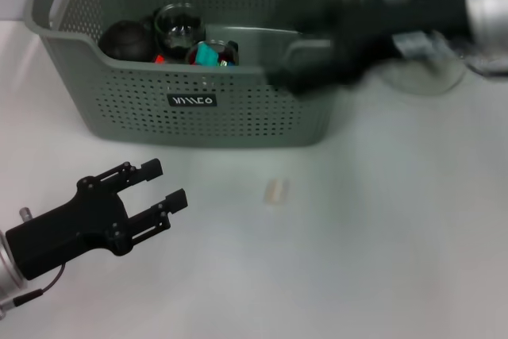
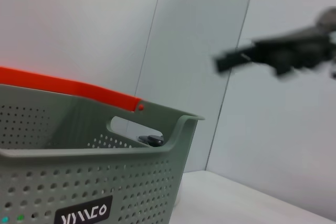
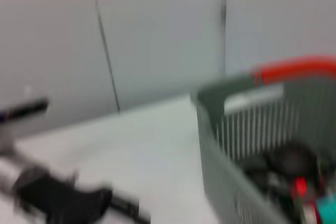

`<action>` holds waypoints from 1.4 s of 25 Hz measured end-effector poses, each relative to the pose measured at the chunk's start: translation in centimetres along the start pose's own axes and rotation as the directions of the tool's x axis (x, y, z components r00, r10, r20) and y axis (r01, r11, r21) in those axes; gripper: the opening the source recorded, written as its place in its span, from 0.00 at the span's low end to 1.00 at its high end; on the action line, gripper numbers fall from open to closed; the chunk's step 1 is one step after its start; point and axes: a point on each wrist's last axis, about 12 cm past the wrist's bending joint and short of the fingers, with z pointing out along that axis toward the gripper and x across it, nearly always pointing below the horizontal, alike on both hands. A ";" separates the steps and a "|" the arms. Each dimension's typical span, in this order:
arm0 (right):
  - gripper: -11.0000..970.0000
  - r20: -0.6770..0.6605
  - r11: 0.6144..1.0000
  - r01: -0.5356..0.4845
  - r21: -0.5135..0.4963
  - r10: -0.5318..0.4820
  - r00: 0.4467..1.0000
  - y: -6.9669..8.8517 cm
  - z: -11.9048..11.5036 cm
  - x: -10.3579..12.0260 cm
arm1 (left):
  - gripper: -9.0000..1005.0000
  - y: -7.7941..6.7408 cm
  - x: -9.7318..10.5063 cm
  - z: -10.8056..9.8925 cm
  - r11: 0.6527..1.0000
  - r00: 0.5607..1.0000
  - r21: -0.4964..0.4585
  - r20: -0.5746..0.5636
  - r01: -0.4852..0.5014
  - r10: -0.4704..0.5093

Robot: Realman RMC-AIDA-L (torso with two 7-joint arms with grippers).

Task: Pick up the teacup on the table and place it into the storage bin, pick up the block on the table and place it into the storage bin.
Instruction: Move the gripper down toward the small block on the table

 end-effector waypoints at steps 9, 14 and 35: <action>0.88 -0.347 0.992 -0.110 0.061 0.125 0.930 0.3 -1.6 2.9 | 0.66 0.5 0.0 0.1 1.000 1.000 -0.021 -0.016 -0.007 0.007; 0.76 -0.475 0.998 -0.064 -0.025 0.045 0.879 0.8 2.0 2.0 | 0.66 0.5 0.0 0.1 1.000 1.000 -0.024 -0.016 -0.007 0.007; 0.62 -0.625 0.984 0.173 -0.031 -0.155 0.765 0.3 13.7 3.6 | 0.66 0.3 0.2 -0.5 0.999 1.000 -0.050 -0.002 0.006 -0.006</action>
